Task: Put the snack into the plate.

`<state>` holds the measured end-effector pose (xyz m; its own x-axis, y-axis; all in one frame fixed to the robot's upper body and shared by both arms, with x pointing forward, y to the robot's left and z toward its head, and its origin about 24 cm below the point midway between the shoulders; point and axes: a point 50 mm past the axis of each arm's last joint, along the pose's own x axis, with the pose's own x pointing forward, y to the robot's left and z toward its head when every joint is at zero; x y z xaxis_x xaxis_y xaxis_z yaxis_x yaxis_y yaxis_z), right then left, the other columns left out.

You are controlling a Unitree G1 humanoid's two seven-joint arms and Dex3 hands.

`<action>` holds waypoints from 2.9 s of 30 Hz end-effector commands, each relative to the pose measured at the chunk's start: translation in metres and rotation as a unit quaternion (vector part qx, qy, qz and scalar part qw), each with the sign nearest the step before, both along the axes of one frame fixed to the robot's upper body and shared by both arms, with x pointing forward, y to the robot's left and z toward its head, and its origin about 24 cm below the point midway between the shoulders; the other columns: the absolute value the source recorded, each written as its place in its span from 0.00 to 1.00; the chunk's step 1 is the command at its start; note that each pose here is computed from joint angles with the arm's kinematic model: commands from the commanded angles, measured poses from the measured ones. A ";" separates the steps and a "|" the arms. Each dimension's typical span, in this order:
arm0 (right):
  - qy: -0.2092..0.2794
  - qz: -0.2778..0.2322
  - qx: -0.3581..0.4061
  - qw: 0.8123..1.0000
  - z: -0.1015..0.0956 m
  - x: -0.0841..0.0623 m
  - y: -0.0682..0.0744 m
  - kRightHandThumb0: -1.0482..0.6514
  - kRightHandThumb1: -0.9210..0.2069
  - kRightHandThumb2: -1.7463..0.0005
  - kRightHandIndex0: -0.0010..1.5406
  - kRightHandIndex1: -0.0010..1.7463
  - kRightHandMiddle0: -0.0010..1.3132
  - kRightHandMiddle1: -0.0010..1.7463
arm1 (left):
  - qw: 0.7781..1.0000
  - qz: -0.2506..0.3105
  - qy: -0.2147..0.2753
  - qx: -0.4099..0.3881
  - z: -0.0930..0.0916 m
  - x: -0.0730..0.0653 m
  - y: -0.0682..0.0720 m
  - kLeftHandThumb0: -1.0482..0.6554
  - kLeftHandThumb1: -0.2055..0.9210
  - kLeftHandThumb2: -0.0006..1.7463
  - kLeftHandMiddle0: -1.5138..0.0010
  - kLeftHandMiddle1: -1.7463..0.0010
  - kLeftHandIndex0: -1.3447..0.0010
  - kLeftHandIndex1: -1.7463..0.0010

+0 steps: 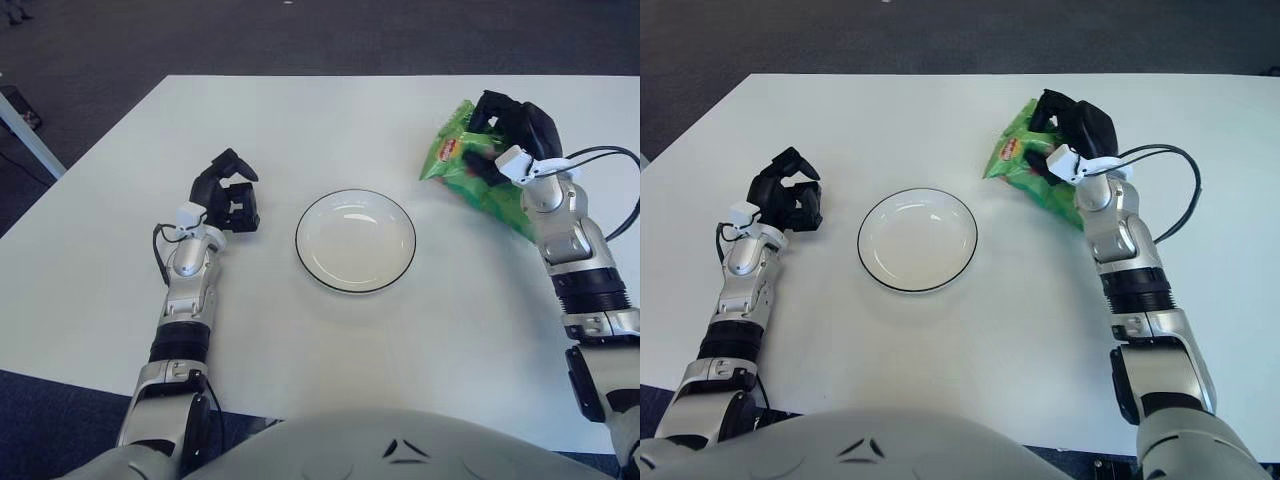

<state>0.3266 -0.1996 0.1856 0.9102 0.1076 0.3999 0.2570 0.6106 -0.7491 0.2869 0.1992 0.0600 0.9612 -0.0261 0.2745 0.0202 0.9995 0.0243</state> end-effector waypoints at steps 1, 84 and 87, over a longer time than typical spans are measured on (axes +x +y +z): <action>-0.031 0.029 0.046 0.998 0.025 -0.005 0.015 0.62 0.80 0.06 0.55 0.97 0.46 1.00 | 0.986 0.028 0.159 -0.041 -0.080 -0.046 -0.007 0.31 0.38 0.82 0.10 0.00 0.48 0.00; 0.098 0.406 0.047 0.907 0.017 -0.024 0.145 0.62 0.90 0.00 0.62 0.94 0.53 1.00 | 0.987 0.022 0.149 -0.059 -0.084 -0.041 -0.016 0.32 0.41 0.80 0.09 0.00 0.50 0.00; 0.110 0.415 0.046 0.902 0.015 -0.023 0.144 0.62 0.91 0.00 0.63 0.92 0.53 1.00 | 0.987 0.023 0.149 -0.059 -0.084 -0.041 -0.016 0.32 0.41 0.80 0.09 0.00 0.50 0.00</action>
<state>0.3037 -0.0543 0.2069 0.6224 0.7273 0.2892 -0.4138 0.6194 -0.6672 0.2967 0.1928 0.0608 0.9568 -0.0293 0.2893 0.0294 0.9996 0.0039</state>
